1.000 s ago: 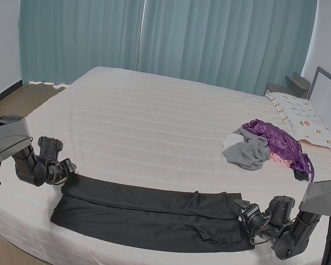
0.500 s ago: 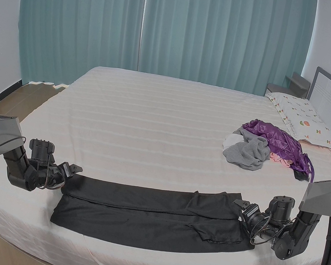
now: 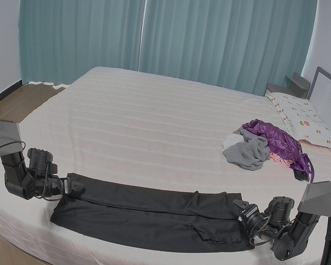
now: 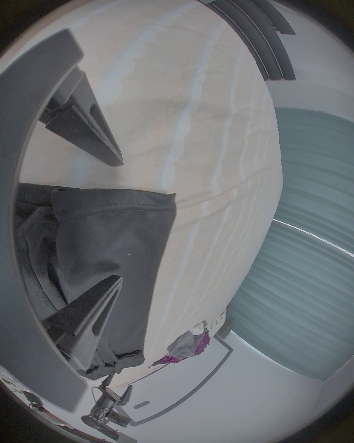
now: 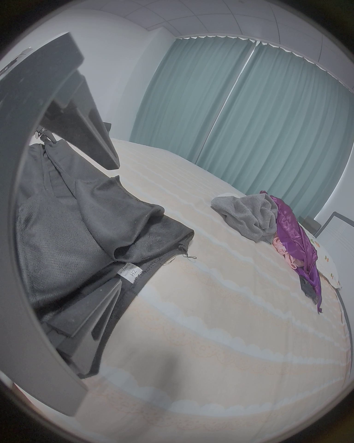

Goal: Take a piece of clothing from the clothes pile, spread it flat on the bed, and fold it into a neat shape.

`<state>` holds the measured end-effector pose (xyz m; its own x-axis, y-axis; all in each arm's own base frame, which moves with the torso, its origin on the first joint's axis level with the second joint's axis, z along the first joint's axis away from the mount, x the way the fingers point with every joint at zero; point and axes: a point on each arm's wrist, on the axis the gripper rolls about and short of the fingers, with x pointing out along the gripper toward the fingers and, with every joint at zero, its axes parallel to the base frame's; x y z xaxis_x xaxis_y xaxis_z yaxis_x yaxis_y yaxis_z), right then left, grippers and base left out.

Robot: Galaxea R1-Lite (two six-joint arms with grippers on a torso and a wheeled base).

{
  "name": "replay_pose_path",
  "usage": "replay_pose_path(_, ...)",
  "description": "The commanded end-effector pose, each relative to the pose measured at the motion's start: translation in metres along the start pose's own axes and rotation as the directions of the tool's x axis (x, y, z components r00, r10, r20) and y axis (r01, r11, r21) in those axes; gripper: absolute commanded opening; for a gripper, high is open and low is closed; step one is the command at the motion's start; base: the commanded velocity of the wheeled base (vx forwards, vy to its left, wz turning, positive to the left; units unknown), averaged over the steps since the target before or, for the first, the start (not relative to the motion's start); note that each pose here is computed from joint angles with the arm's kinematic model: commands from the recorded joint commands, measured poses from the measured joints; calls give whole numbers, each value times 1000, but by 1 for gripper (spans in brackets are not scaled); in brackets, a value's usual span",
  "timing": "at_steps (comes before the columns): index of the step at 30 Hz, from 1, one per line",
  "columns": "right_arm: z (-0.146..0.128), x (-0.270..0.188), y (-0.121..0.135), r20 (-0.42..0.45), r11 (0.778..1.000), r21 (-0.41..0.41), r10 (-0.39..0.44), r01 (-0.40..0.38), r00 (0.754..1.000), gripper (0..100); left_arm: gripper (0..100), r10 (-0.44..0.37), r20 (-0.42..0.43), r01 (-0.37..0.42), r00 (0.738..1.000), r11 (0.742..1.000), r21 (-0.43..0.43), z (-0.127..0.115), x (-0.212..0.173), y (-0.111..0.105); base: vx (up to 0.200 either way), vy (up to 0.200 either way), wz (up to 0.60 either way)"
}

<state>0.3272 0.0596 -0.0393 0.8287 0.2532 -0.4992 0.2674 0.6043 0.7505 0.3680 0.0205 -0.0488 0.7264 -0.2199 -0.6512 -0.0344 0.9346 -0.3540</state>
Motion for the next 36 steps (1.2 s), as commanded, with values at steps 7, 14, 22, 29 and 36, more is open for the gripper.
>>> replay_pose_path(7,-2,0,-3,-4,1000,-2,-5,5,1000,100,100,2,-37,-2,999,1000,9,-11,4,-3,0,0,0)
replay_pose_path(14,-2,0,-3,-5,1000,-2,-6,6,1000,100,100,2,-38,-1,999,1000,13,-11,4,-4,0,0,0)
replay_pose_path(22,-3,0,-4,-7,1000,-6,-9,9,1000,100,100,15,-43,-14,999,1000,20,-13,6,-4,0,0,0)
replay_pose_path(29,-3,0,-4,-7,1000,-7,-10,10,1000,100,0,22,-41,-21,999,999,29,-14,6,-3,0,0,0)
replay_pose_path(36,-3,0,-4,-7,1000,-7,-10,10,1000,100,0,21,-36,-20,999,1000,24,-12,5,-4,0,0,0)
